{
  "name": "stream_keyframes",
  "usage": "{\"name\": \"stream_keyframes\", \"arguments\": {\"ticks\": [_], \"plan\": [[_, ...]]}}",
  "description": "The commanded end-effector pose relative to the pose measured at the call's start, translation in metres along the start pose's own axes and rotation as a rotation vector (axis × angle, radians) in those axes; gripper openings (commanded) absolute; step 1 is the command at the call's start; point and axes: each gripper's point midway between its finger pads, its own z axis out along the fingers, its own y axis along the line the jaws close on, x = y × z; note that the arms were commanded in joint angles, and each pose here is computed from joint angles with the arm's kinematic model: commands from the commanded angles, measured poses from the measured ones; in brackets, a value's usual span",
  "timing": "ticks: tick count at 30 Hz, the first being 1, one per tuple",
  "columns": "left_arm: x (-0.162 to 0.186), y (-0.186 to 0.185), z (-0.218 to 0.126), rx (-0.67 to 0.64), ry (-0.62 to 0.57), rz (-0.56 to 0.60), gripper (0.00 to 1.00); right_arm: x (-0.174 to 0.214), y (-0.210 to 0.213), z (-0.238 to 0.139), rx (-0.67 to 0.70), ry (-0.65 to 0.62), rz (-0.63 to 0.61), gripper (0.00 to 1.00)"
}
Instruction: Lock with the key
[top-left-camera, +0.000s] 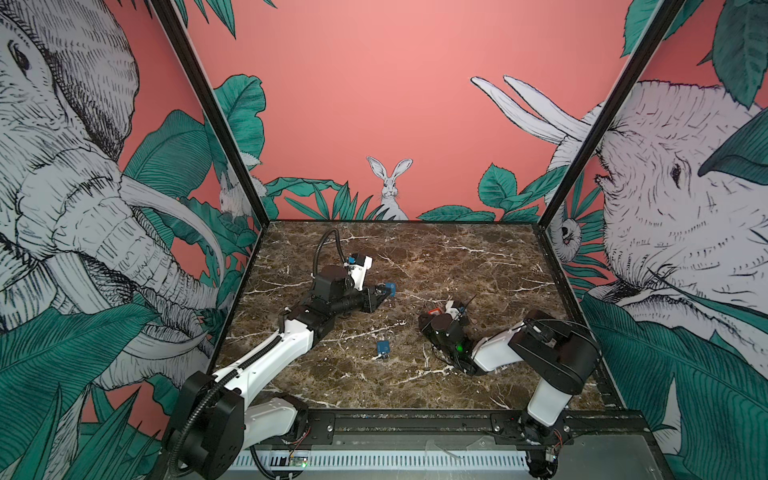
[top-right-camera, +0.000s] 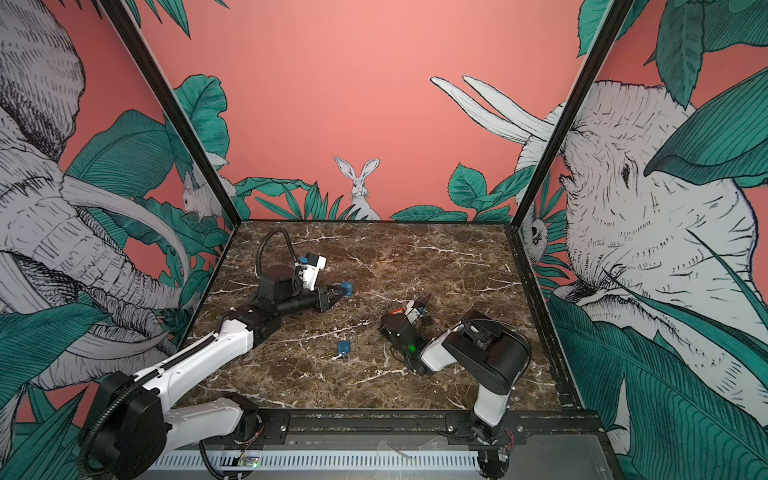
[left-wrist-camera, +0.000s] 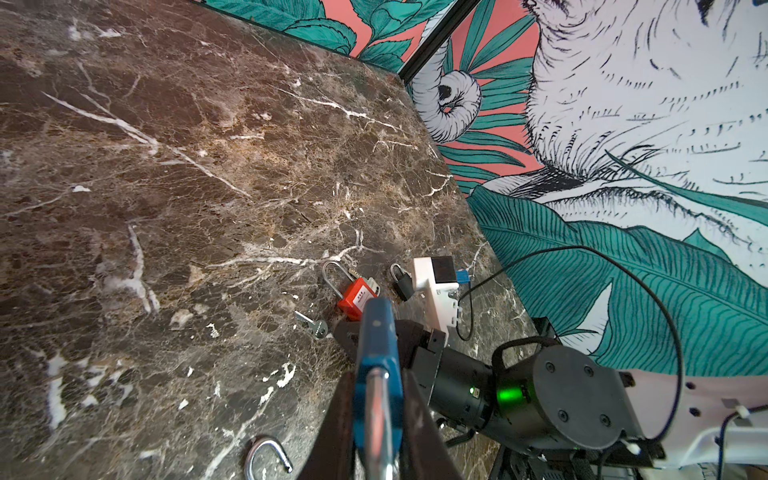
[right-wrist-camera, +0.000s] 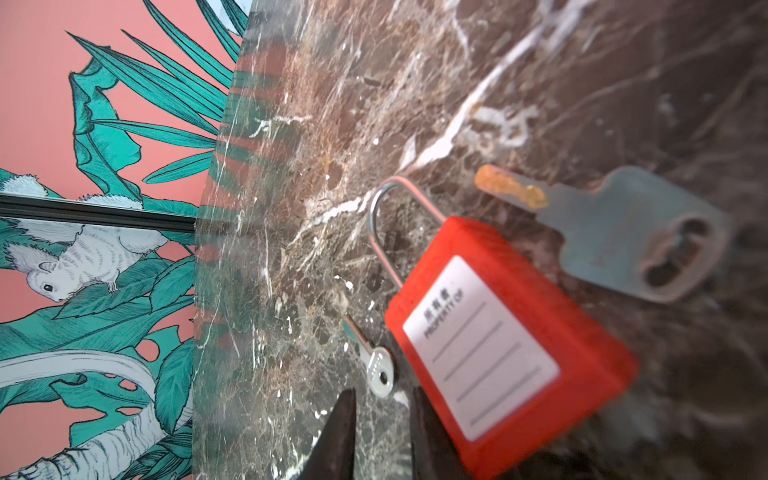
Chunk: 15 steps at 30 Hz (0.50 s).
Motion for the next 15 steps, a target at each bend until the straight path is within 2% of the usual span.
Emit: {"name": "stream_keyframes", "arguments": {"ticks": [1,3,5,8,10,13,15], "plan": [[-0.013,-0.006,-0.005,-0.008,-0.018,0.087,0.00,-0.008,0.007,-0.016,-0.004,-0.021,-0.047,0.25],[-0.013,-0.004,-0.003,-0.029,0.020,0.140,0.00,-0.016,0.017,-0.032,-0.019,-0.025,-0.114,0.25],[-0.012,0.000,0.002,-0.044,0.059,0.193,0.00,-0.025,0.034,-0.048,-0.061,-0.028,-0.232,0.28],[-0.006,0.000,0.016,-0.005,0.150,0.265,0.00,-0.040,0.062,-0.078,-0.134,-0.049,-0.437,0.29],[0.000,-0.008,0.028,0.086,0.232,0.288,0.00,-0.056,0.068,-0.098,-0.115,-0.075,-0.543,0.32],[0.011,-0.018,0.043,0.219,0.368,0.294,0.00,-0.082,0.064,-0.116,-0.071,-0.097,-0.596,0.32],[0.017,-0.012,0.053,0.236,0.448,0.286,0.00,-0.096,0.055,-0.121,-0.044,-0.096,-0.588,0.33]]}}
